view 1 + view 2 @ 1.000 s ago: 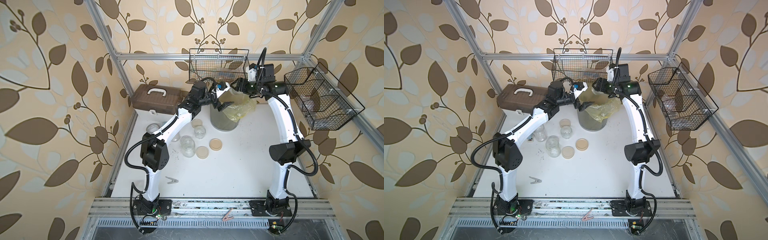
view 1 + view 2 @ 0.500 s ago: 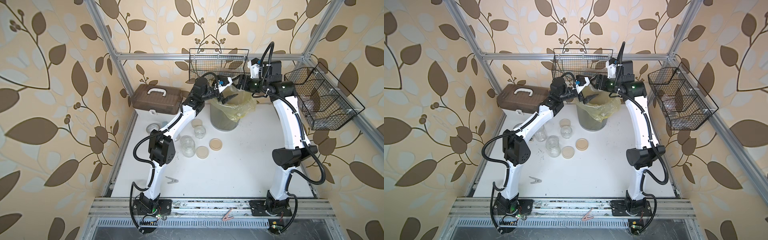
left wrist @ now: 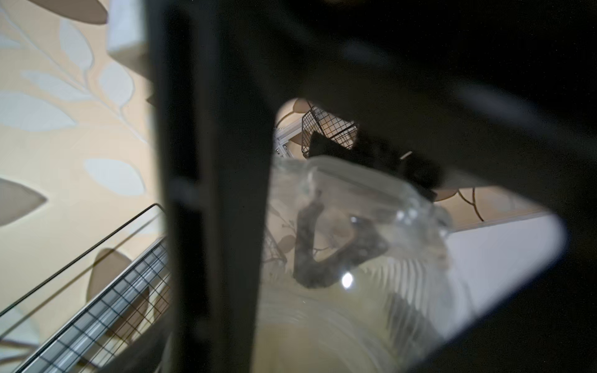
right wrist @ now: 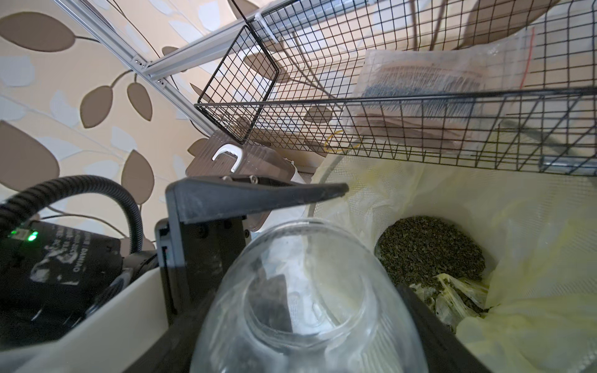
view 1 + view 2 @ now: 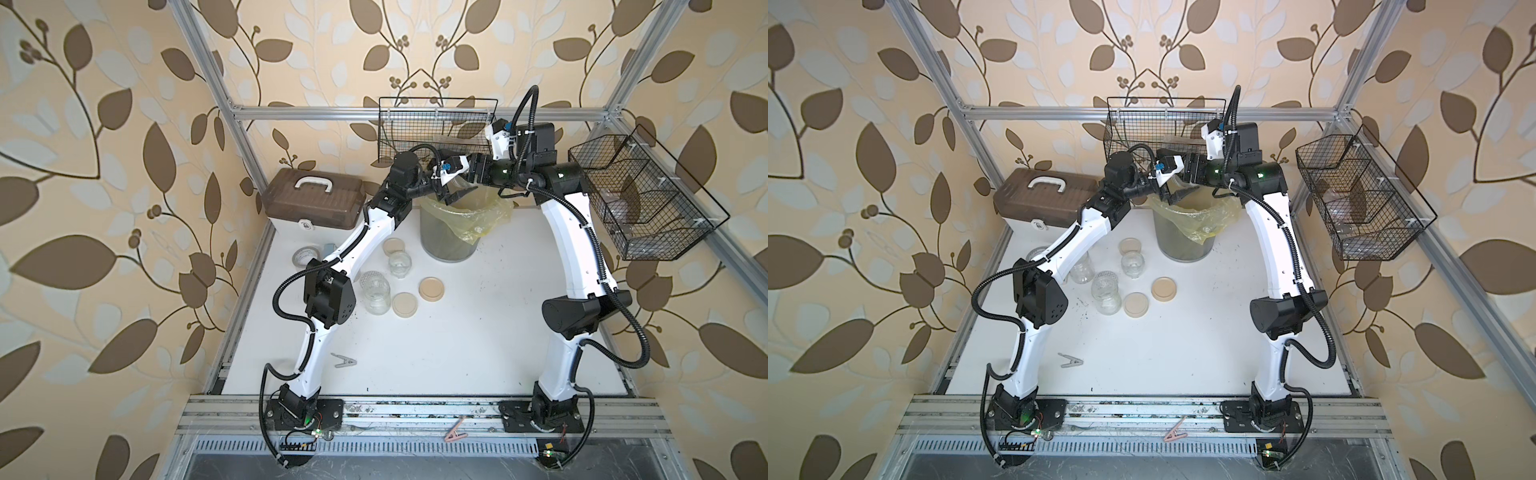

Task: Empty moldy tea leaves from jars
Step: Pour the moldy tea leaves from the jar into the trash bin.

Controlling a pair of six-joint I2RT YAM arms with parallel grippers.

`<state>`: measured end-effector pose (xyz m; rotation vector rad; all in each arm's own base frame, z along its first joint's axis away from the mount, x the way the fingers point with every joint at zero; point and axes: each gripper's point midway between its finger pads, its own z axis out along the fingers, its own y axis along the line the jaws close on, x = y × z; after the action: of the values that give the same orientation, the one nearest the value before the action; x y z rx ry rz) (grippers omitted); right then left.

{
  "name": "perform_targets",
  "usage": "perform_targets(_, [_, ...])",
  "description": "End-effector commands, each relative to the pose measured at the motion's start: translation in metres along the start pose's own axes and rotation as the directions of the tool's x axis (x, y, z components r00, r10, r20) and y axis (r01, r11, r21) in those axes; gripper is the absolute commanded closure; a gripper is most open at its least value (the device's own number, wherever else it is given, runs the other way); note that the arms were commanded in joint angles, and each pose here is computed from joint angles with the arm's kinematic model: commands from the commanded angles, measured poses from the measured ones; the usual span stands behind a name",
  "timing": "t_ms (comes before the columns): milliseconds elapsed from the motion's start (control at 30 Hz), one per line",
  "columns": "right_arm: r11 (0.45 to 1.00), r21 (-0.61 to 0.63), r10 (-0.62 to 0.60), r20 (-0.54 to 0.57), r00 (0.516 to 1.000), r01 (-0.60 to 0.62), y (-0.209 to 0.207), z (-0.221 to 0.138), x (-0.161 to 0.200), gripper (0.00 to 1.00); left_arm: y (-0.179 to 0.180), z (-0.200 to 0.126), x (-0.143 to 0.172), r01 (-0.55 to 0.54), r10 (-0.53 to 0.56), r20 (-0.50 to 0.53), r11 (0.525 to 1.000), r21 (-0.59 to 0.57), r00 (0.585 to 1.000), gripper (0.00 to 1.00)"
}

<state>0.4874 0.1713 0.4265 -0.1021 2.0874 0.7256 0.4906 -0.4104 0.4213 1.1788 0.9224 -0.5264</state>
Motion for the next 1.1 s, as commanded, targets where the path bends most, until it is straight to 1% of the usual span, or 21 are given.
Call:
perform_targets(0, [1.0,-0.018,-0.018,-0.006,1.0,0.018,0.003,0.003,0.001,0.57,0.0,0.003,-0.028,-0.055,0.054,0.065,0.998,0.007,0.996,0.18])
perform_targets(167, [1.0,-0.008,0.0,0.016,1.0,0.0,-0.001,0.004,-0.005,0.56,-0.002,0.009,-0.03,-0.012,0.013,0.074,1.0,-0.013,0.997,0.25])
perform_targets(267, [1.0,0.001,0.017,0.051,0.999,-0.017,-0.004,0.004,-0.014,0.55,0.006,0.014,-0.034,0.064,-0.058,0.082,0.995,-0.079,0.995,0.29])
perform_targets(333, [0.999,0.003,0.035,0.087,0.996,-0.035,-0.005,0.003,-0.022,0.55,0.011,0.017,-0.034,0.115,-0.105,0.086,0.986,-0.124,0.991,0.35])
perform_targets(400, [0.998,-0.003,0.055,0.128,0.99,-0.055,-0.004,0.005,-0.031,0.55,0.018,0.02,-0.034,0.174,-0.161,0.086,0.967,-0.187,0.983,0.39])
perform_targets(500, [0.997,-0.019,0.083,0.179,0.98,-0.081,-0.003,0.007,-0.043,0.56,0.029,0.022,-0.032,0.254,-0.235,0.097,0.924,-0.287,0.967,0.38])
perform_targets(600, [0.995,-0.023,0.095,0.206,0.974,-0.092,-0.003,0.011,-0.048,0.57,0.036,0.021,-0.031,0.301,-0.277,0.118,0.889,-0.345,0.954,0.34])
perform_targets(667, [0.996,-0.013,0.091,0.218,0.972,-0.09,-0.007,0.013,-0.051,0.58,0.036,0.021,-0.03,0.303,-0.28,0.115,0.886,-0.352,0.953,0.3])
perform_targets(733, [0.996,-0.006,0.088,0.228,0.97,-0.089,-0.011,0.011,-0.054,0.59,0.033,0.022,-0.029,0.282,-0.267,0.091,0.896,-0.343,0.959,0.17])
perform_targets(767, [0.996,-0.002,0.083,0.234,0.969,-0.085,-0.012,0.01,-0.056,0.59,0.032,0.021,-0.028,0.266,-0.256,0.073,0.903,-0.337,0.964,0.07])
perform_targets(800, [0.997,0.011,0.073,0.245,0.967,-0.078,-0.015,0.007,-0.059,0.6,0.031,0.02,-0.027,0.252,-0.249,0.052,0.907,-0.337,0.967,0.01])
perform_targets(933, [0.994,0.085,0.042,0.282,0.958,-0.069,-0.032,-0.007,-0.068,0.61,0.034,0.008,-0.025,0.21,-0.238,-0.037,0.911,-0.356,0.971,0.01])
perform_targets(1000, [0.989,0.14,0.014,0.294,0.956,-0.058,-0.04,-0.013,-0.07,0.62,0.037,-0.001,-0.027,0.201,-0.234,-0.049,0.911,-0.36,0.971,0.01])
perform_targets(1067, [0.986,0.159,0.005,0.299,0.954,-0.055,-0.045,-0.015,-0.071,0.62,0.037,-0.007,-0.027,0.193,-0.229,-0.06,0.913,-0.358,0.972,0.01])
